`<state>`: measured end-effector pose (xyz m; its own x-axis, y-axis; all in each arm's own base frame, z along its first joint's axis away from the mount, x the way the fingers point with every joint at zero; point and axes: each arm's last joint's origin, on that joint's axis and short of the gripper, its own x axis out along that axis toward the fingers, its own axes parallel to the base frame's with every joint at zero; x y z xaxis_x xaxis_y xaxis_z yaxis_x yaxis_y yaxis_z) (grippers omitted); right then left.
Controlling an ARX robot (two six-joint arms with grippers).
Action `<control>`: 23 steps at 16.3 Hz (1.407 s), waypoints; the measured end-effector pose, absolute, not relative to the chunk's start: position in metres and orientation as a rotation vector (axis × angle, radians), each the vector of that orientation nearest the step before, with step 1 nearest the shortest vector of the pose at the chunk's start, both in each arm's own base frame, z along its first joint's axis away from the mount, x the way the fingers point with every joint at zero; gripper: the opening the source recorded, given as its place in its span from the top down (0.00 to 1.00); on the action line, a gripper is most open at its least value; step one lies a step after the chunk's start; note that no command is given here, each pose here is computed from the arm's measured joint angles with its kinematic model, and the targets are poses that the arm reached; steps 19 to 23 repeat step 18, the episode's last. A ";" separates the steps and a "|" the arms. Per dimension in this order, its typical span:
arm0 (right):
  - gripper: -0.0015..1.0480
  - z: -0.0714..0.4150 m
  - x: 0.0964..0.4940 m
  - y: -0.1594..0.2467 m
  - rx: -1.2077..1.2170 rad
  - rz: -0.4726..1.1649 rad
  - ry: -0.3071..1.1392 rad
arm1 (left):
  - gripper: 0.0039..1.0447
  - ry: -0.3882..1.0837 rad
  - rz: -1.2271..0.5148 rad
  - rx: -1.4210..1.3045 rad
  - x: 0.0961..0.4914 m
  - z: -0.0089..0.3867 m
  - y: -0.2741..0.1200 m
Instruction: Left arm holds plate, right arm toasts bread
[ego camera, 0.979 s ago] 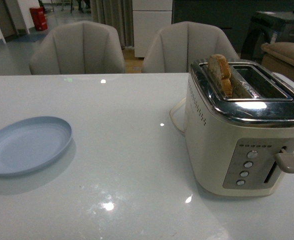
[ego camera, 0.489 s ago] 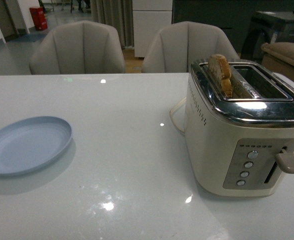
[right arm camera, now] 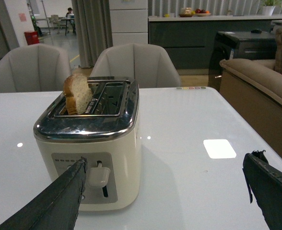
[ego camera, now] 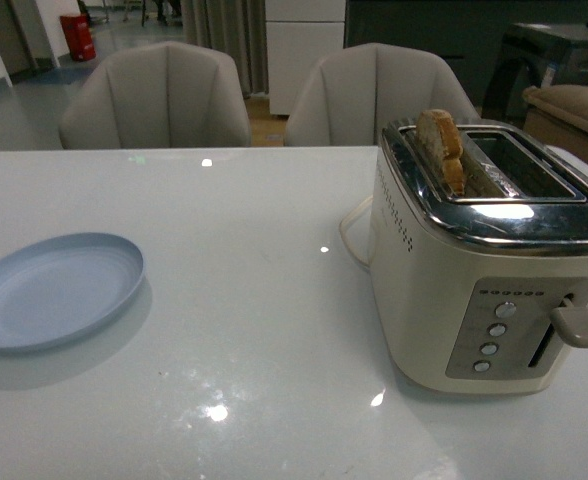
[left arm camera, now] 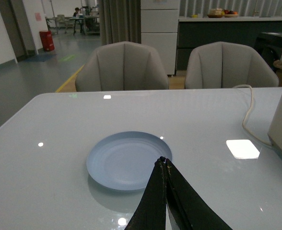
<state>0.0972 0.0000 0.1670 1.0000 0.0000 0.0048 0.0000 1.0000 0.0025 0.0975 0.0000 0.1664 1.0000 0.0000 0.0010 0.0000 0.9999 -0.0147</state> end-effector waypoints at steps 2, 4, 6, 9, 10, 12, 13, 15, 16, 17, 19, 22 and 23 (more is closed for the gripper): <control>0.06 0.167 0.097 0.000 0.002 0.000 -0.006 | 0.90 0.000 0.000 -0.015 0.097 0.166 0.000; 0.06 0.167 0.097 0.000 0.002 0.000 -0.006 | 0.67 0.000 0.000 -0.015 0.097 0.166 0.000; 0.06 0.167 0.097 0.000 0.002 0.000 -0.005 | 0.46 0.000 0.000 -0.015 0.097 0.166 0.000; 0.06 0.167 0.097 0.000 0.002 0.000 -0.005 | 0.13 0.000 0.000 -0.015 0.097 0.166 0.000; 0.06 0.167 0.097 0.000 0.002 0.000 -0.005 | 0.04 0.000 0.000 -0.014 0.097 0.166 0.000; 0.06 0.167 0.097 0.000 0.002 0.000 -0.005 | 0.06 0.000 0.000 -0.014 0.097 0.166 0.000; 0.06 0.167 0.097 0.000 0.002 0.000 -0.005 | 0.06 0.000 0.000 -0.014 0.097 0.166 0.000; 0.06 0.167 0.097 0.000 0.002 0.000 -0.005 | 0.06 0.000 0.000 -0.014 0.097 0.166 0.000; 0.06 0.167 0.097 0.000 0.003 0.000 -0.005 | 0.06 0.000 0.000 -0.014 0.097 0.166 0.000; 0.06 0.167 0.097 0.000 0.003 0.000 -0.005 | 0.06 0.000 0.000 -0.014 0.097 0.166 0.000; 0.06 0.167 0.097 0.000 0.003 0.000 -0.005 | 0.06 0.000 0.000 -0.014 0.097 0.166 0.000; 0.06 0.167 0.097 0.000 0.003 0.000 -0.005 | 0.06 0.000 0.000 -0.014 0.097 0.166 0.000; 0.06 0.167 0.097 0.000 0.003 0.000 -0.005 | 0.06 0.000 0.000 -0.014 0.097 0.166 0.000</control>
